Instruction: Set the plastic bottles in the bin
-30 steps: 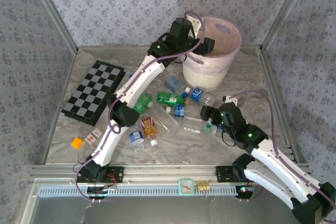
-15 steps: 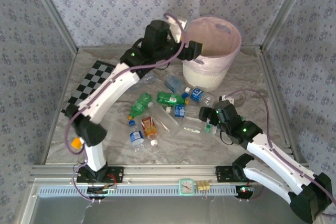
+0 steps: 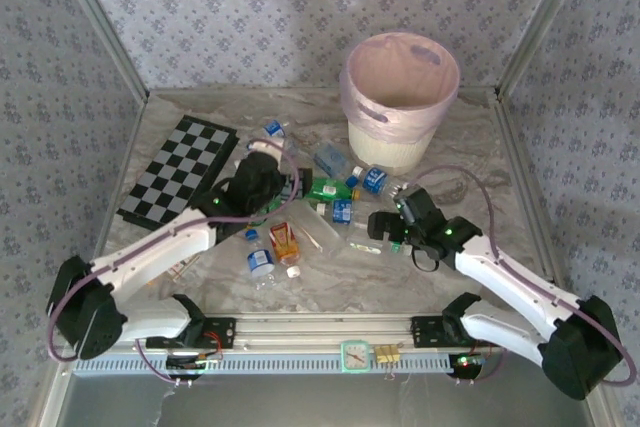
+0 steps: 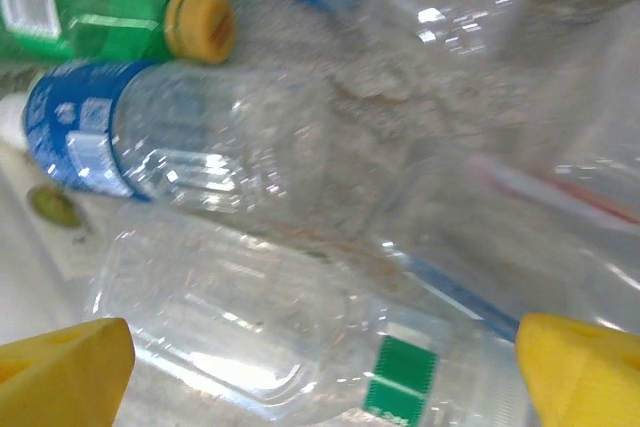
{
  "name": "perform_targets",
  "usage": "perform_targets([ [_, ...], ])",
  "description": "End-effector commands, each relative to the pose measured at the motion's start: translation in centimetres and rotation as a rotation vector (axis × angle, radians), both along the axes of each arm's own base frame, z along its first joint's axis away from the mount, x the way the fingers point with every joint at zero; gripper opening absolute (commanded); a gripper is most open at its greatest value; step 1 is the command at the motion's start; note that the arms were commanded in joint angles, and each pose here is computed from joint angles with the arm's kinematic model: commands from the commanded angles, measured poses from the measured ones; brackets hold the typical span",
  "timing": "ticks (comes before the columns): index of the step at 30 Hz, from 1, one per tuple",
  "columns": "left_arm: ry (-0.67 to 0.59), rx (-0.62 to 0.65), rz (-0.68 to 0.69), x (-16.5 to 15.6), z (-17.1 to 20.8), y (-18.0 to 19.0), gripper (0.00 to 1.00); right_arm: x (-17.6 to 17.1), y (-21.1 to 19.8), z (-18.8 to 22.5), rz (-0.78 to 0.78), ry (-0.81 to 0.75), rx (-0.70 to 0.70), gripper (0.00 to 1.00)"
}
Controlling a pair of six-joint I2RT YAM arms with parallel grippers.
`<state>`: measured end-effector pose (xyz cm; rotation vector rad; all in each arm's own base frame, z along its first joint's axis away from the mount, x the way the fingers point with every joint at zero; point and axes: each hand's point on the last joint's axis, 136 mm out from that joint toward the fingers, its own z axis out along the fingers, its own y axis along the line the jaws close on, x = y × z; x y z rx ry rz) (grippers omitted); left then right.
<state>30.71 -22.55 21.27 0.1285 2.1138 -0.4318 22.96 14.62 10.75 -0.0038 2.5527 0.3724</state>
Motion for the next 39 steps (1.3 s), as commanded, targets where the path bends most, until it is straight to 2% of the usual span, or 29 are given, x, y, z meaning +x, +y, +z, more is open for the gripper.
perform_targets([
  [1,-0.019,-0.086,0.218,-0.6,0.5,4.3,0.94,0.2,2.8,1.7,0.136,-0.013,0.036,1.00],
  [5,-0.026,-0.135,0.347,-1.5,-0.6,7.8,1.00,0.3,3.9,1.7,0.219,-0.005,0.004,1.00],
  [10,0.010,-0.254,0.414,-1.0,-1.3,9.7,1.00,1.2,5.6,1.5,0.309,-0.001,-0.020,1.00],
  [16,0.015,-0.268,0.385,-0.7,-1.4,9.2,1.00,1.9,7.1,0.4,0.364,-0.008,-0.033,1.00],
  [24,0.063,-0.267,0.357,-0.8,-2.7,8.4,1.00,2.1,7.0,-1.6,0.372,0.023,-0.095,1.00],
  [39,0.087,-0.266,0.348,-0.3,-3.3,7.6,1.00,-2.4,5.7,-3.8,0.383,0.100,-0.222,1.00],
])
